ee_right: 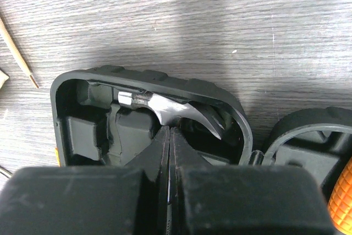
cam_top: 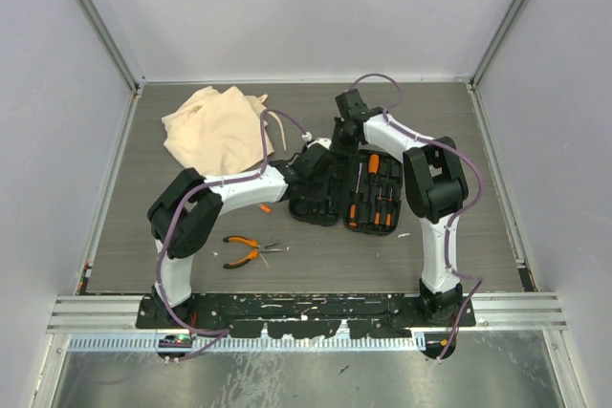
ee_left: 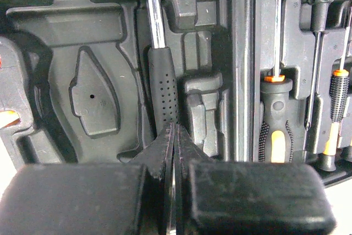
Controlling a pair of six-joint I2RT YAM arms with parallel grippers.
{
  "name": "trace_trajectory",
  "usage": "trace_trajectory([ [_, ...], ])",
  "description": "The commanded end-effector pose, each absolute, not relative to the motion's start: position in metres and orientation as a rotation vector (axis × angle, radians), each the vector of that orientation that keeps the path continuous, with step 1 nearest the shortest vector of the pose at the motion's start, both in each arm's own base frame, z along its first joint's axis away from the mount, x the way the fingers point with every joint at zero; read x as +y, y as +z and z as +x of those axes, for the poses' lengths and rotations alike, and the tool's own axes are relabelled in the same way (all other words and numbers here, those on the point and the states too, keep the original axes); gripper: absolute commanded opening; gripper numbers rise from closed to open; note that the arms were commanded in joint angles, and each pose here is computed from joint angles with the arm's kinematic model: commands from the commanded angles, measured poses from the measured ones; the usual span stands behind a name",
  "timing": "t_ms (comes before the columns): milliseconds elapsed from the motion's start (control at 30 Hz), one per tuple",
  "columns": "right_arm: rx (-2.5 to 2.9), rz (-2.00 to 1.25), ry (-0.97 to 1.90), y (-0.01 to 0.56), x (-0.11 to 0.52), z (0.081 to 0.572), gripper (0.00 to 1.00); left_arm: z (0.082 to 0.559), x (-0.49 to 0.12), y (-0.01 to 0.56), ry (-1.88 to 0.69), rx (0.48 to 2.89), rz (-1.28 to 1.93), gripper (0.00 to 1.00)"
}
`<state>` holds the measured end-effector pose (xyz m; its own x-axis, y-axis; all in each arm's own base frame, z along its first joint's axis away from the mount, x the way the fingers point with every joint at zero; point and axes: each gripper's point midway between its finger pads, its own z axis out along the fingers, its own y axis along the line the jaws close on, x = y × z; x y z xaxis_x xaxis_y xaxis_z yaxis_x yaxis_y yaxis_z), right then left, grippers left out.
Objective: Sort the tools into containers
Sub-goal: Place the hammer in the storage box.
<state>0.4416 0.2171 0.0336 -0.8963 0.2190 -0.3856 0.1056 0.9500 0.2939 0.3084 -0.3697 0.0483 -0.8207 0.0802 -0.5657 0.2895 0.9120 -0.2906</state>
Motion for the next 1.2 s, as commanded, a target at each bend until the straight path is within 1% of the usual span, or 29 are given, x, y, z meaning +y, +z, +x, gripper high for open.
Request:
trace_trajectory([
  [0,2.854,0.221,0.117,-0.045,0.183,0.401,0.00,0.292,-0.357,0.029,-0.415,2.584,0.312,0.00],
  [100,2.790,0.201,0.177,-0.018,0.190,0.415,0.01,0.296,-0.360,0.052,-0.440,2.543,0.317,0.02],
  [200,2.728,0.189,0.224,0.010,0.196,0.428,0.00,0.304,-0.367,0.094,-0.501,2.448,0.341,0.07],
  [300,2.704,0.178,0.272,0.025,0.203,0.436,0.00,0.309,-0.369,0.153,-0.575,2.308,0.366,0.22],
  [400,2.680,0.156,0.312,0.035,0.208,0.440,0.01,0.314,-0.360,0.202,-0.588,2.185,0.360,0.37],
  [500,2.633,0.115,0.383,0.051,0.215,0.444,0.03,0.317,-0.339,0.225,-0.568,2.143,0.324,0.44],
  [600,2.566,0.068,0.461,0.078,0.224,0.447,0.08,0.318,-0.311,0.228,-0.526,2.152,0.284,0.46],
  [733,2.449,0.008,0.540,0.124,0.230,0.449,0.18,0.316,-0.266,0.215,-0.420,2.183,0.239,0.48],
  [867,2.345,-0.012,0.586,0.165,0.229,0.443,0.27,0.306,-0.229,0.201,-0.375,2.209,0.206,0.52],
  [1000,2.310,-0.004,0.597,0.177,0.222,0.427,0.32,0.294,-0.205,0.181,-0.329,2.287,0.230,0.56],
  [1033,2.301,-0.007,0.607,0.178,0.221,0.423,0.33,0.288,-0.199,0.185,-0.335,2.283,0.243,0.58],
  [1167,2.316,-0.033,0.634,0.165,0.215,0.394,0.36,0.268,-0.188,0.166,-0.302,2.366,0.319,0.63],
])
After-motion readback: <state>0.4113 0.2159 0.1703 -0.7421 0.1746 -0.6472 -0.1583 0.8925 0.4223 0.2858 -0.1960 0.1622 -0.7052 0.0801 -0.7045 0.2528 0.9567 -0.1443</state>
